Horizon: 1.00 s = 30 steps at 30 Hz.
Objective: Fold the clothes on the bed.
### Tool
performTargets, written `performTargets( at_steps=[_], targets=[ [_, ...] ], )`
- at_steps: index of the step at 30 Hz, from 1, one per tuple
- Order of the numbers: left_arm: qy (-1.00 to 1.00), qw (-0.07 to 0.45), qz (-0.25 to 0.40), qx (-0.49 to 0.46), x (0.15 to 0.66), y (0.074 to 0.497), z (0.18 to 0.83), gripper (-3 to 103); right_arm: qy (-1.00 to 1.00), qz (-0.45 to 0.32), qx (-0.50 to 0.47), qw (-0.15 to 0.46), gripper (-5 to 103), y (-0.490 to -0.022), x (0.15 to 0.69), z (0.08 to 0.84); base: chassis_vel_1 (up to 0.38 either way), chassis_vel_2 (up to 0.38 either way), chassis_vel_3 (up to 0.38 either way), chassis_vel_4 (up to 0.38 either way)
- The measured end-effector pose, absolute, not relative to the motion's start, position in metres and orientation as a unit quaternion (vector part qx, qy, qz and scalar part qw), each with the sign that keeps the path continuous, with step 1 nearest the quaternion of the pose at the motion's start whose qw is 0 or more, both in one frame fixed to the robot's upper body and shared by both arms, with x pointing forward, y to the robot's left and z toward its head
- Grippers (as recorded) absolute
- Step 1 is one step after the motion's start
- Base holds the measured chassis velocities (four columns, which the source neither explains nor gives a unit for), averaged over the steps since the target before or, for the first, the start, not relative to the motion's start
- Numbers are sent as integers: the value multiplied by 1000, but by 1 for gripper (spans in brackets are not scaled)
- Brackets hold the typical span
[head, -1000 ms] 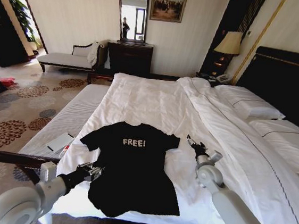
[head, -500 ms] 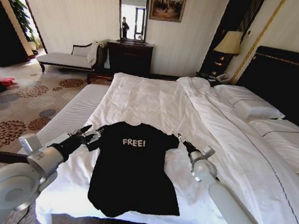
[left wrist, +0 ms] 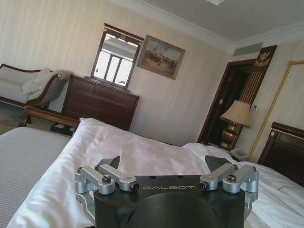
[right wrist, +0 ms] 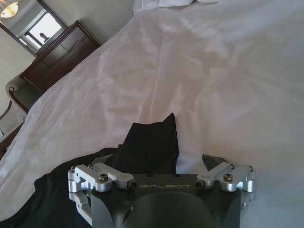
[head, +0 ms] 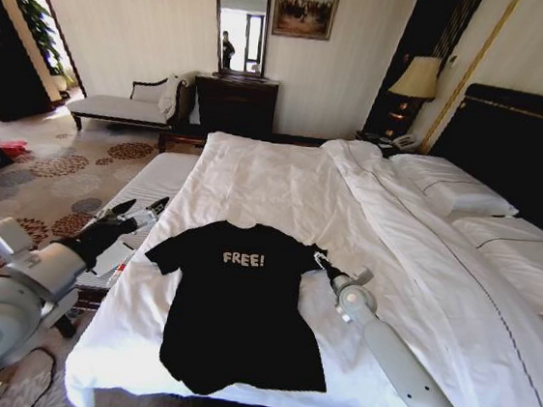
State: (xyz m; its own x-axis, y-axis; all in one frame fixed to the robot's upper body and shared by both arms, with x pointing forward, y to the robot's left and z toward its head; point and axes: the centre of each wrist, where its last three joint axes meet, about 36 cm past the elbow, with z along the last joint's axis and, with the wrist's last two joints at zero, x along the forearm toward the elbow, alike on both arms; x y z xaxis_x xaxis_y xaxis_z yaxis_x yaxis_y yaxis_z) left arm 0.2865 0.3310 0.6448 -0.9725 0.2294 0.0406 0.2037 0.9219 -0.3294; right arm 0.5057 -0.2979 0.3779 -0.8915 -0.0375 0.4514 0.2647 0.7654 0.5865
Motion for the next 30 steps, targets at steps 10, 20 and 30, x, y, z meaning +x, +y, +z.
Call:
performTargets(
  at_steps=[10, 20, 30],
  targets=[
    [-979, 47, 169, -103, 287, 330, 637, 100, -918, -333, -38, 213, 68, -301, 501, 372, 0, 0, 0, 0],
    [-980, 44, 171, -92, 284, 331, 635, 100, -925, -321, -32, 201, 36, -305, 501, 371, 0, 0, 0, 0],
    [-980, 43, 175, -79, 281, 333, 633, 100, -929, -307, -33, 202, 2, -305, 502, 367, 0, 0, 0, 0]
  ],
)
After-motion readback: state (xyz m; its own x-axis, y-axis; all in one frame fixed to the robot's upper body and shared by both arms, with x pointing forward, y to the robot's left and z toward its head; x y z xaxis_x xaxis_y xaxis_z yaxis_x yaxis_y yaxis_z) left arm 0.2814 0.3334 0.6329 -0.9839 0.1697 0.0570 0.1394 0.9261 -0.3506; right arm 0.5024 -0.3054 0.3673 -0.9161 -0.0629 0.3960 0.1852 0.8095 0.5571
